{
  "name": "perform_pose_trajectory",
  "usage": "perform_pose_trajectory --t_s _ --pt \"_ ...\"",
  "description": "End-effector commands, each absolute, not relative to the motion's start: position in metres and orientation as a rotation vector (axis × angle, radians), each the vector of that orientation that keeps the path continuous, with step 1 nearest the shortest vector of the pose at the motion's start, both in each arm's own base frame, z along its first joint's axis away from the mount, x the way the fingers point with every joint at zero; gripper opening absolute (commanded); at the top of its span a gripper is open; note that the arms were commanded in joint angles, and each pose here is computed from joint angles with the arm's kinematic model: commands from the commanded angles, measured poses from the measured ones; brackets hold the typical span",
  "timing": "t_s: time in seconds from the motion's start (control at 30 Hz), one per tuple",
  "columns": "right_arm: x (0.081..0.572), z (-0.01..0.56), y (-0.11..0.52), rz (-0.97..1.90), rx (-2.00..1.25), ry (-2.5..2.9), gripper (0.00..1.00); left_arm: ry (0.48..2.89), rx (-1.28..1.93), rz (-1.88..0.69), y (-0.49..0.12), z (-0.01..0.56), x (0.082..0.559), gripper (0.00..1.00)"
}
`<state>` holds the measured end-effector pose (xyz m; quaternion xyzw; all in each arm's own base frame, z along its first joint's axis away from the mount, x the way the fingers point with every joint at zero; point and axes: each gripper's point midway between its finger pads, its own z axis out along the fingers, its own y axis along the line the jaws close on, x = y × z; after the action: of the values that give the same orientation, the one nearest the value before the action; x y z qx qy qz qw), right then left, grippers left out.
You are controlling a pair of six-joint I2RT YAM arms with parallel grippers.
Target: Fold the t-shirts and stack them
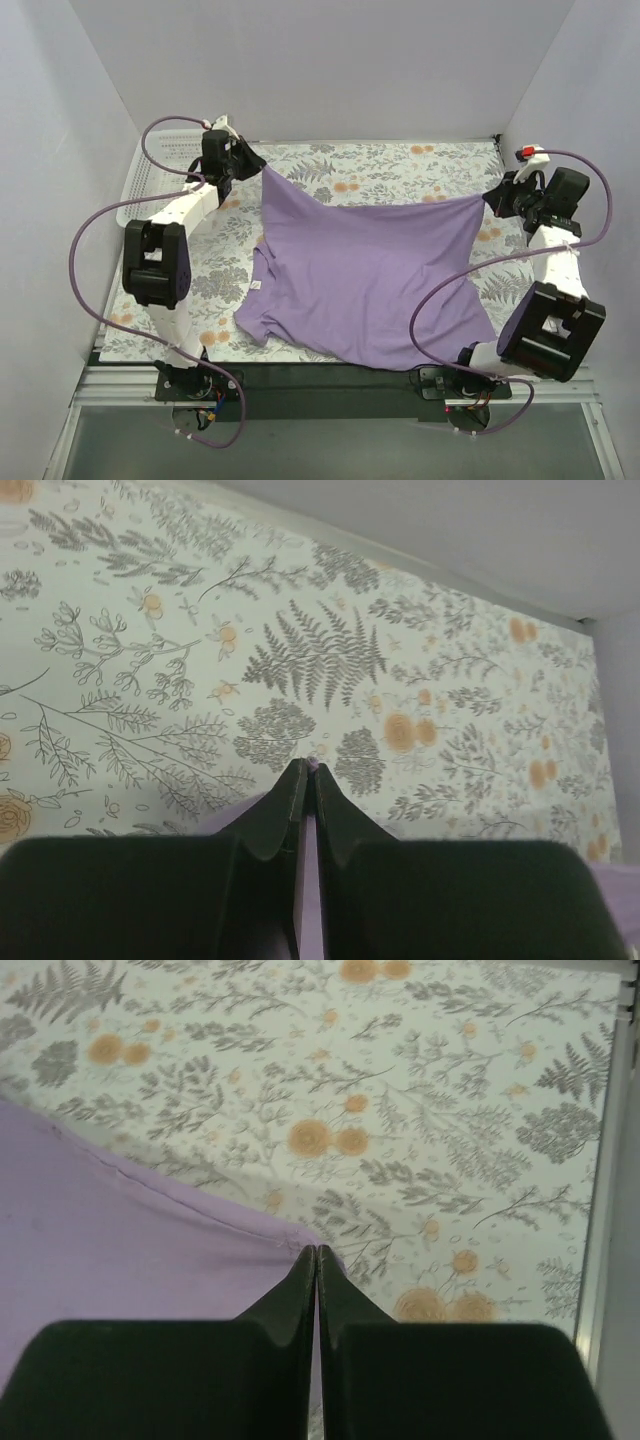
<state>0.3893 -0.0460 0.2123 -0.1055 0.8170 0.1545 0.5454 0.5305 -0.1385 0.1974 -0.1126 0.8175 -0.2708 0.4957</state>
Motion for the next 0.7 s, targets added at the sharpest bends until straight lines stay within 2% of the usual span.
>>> perform_pose_trajectory --t_s 0.0,0.13,0.17,0.27,0.37,0.43,0.47,0.53,0.57,0.63,0.67 --pt "0.457 0.216 -0.091 0.141 -0.257 1.819 0.01 1.903 -0.299 -0.659 -0.128 0.191 0.576 0.0" --pt "0.503 0.182 -0.1 0.21 -0.219 1.88 0.01 1.884 -0.318 -0.674 -0.129 0.185 0.617 0.0" --pt "0.51 0.189 -0.103 0.204 -0.214 1.865 0.01 1.876 -0.318 -0.682 -0.13 0.187 0.622 0.0" --pt "0.52 0.197 -0.111 0.191 -0.17 1.847 0.01 1.804 -0.291 -0.708 -0.134 0.215 0.641 0.0" --pt "0.51 0.219 -0.109 0.185 -0.181 1.793 0.01 1.679 -0.237 -0.749 -0.137 0.265 0.636 0.0" --pt "0.486 0.231 -0.092 0.242 -0.222 1.77 0.01 1.569 -0.199 -0.753 -0.133 0.325 0.607 0.0" --pt "0.476 0.234 -0.085 0.247 -0.255 1.765 0.01 1.581 -0.206 -0.745 -0.131 0.319 0.596 0.0" --pt "0.451 0.241 -0.069 0.26 -0.313 1.751 0.01 1.535 -0.187 -0.742 -0.128 0.342 0.572 0.0" --pt "0.427 0.256 -0.056 0.255 -0.356 1.714 0.01 1.464 -0.168 -0.736 -0.123 0.381 0.547 0.0" --pt "0.4 0.27 -0.044 0.235 -0.402 1.699 0.01 1.45 -0.16 -0.735 -0.12 0.389 0.518 0.0" --pt "0.377 0.296 -0.034 0.21 -0.428 1.664 0.01 1.371 -0.143 -0.74 -0.116 0.428 0.487 0.0"
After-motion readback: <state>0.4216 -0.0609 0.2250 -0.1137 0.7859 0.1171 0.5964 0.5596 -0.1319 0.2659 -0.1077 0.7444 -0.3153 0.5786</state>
